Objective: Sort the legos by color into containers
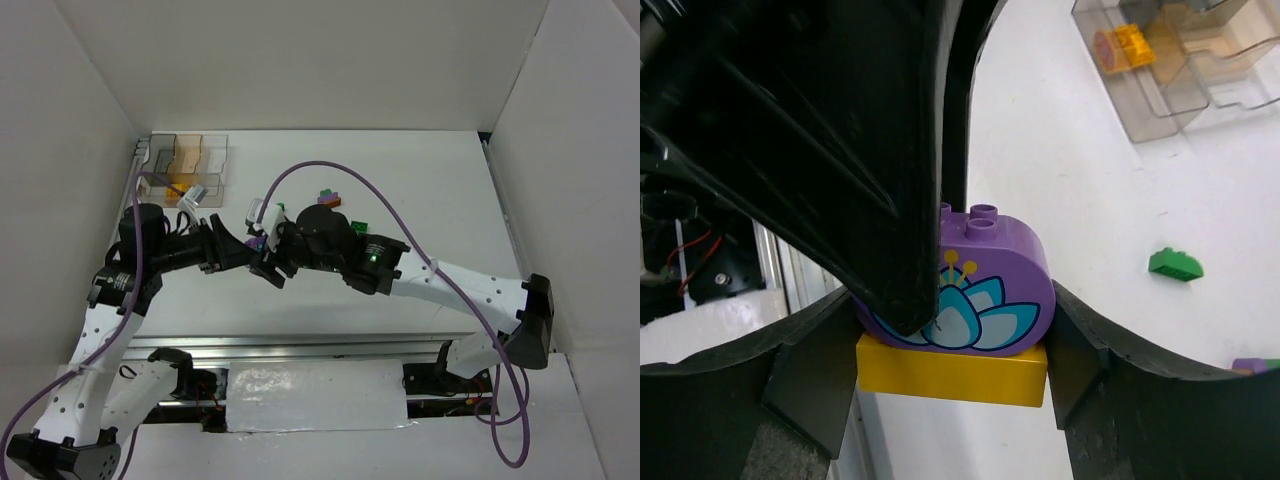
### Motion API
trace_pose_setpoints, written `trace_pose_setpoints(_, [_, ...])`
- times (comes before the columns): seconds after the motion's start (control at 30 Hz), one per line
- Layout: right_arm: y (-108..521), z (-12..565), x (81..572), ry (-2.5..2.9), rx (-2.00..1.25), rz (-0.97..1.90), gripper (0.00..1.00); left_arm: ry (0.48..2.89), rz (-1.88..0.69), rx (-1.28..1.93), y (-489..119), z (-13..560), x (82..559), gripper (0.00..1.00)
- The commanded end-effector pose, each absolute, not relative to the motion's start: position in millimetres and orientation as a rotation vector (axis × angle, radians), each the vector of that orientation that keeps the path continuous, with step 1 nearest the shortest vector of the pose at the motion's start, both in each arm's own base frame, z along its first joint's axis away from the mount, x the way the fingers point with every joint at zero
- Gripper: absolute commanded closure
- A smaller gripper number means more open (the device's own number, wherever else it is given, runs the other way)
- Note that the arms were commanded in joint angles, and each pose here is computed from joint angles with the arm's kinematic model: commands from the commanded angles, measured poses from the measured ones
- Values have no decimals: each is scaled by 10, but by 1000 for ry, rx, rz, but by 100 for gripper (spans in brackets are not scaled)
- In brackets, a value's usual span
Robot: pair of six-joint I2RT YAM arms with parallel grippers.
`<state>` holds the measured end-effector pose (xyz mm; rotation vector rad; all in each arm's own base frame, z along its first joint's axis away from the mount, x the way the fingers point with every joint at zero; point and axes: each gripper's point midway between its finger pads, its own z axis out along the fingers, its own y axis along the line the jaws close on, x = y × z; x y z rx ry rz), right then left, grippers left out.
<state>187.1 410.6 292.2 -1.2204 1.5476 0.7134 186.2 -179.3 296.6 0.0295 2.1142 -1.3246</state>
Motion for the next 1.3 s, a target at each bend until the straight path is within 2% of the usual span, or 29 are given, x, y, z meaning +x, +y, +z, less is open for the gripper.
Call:
trace_pose_setpoints(0.0, [4190, 3278, 1947, 1466, -1166, 696, 67, 2115, -1325, 91, -1819, 2925, 1830, 39])
trace_pose_setpoints(0.03, [4206, 3252, 1957, 1473, -1170, 692, 67, 2117, -1316, 91, -1813, 2924, 1837, 47])
trace_pose_setpoints(0.07, [4205, 3261, 1957, 1475, -1173, 690, 67, 2126, -1305, 84, -1807, 2909, 1852, 62])
trace_pose_setpoints(0.13, [4244, 3235, 1896, 1473, -1202, 719, 67, 2125, -1299, 98, -1807, 2917, 1866, 69])
trace_pose_setpoints(0.23, [4272, 3228, 1809, 1457, -1223, 755, 65, 2103, -1292, 89, -1805, 2955, 1915, 100])
trace_pose_setpoints(0.27, [4272, 3196, 1782, 1460, -1223, 769, 61, 2092, -1292, 92, -1809, 2981, 1920, 100])
trace_pose_setpoints(0.3, [4257, 3188, 1774, 1462, -1217, 777, 13, 2076, -1301, 102, -1817, 3027, 1913, 100])
trace_pose_setpoints(0.33, [4202, 3264, 1768, 1451, -1185, 782, 1, 2059, -1307, 111, -1823, 3064, 1912, 100])
trace_pose_setpoints(0.47, [3847, 3373, 1861, 1466, -934, 875, 0, 1957, -1290, 166, -1818, 3282, 1904, 100])
trace_pose_setpoints(0.5, [3837, 3471, 1756, 1453, -904, 1017, 0, 1931, -1292, 185, -1820, 3337, 1883, 100])
trace_pose_setpoints(0.53, [3708, 3366, 1835, 1477, -879, 1051, 0, 1890, -1297, 213, -1832, 3416, 1883, 100])
trace_pose_setpoints(0.57, [3592, 3507, 1755, 1434, -859, 1123, 0, 1876, -1324, 232, -1855, 3448, 1845, 100])
trace_pose_setpoints(0.77, [3333, 3622, 1412, 1352, -860, 1437, 0, 1741, -1395, 415, -1946, 3632, 1707, 100])
trace_pose_setpoints(1.03, [3415, 3983, 1154, 1307, -904, 1679, 1, 1599, -1486, 618, -2002, 3760, 1398, 100])
trace_pose_setpoints(1.27, [3550, 4024, 1279, 1358, -851, 1718, 16, 1512, -1503, 698, -1992, 3885, 1183, 100])
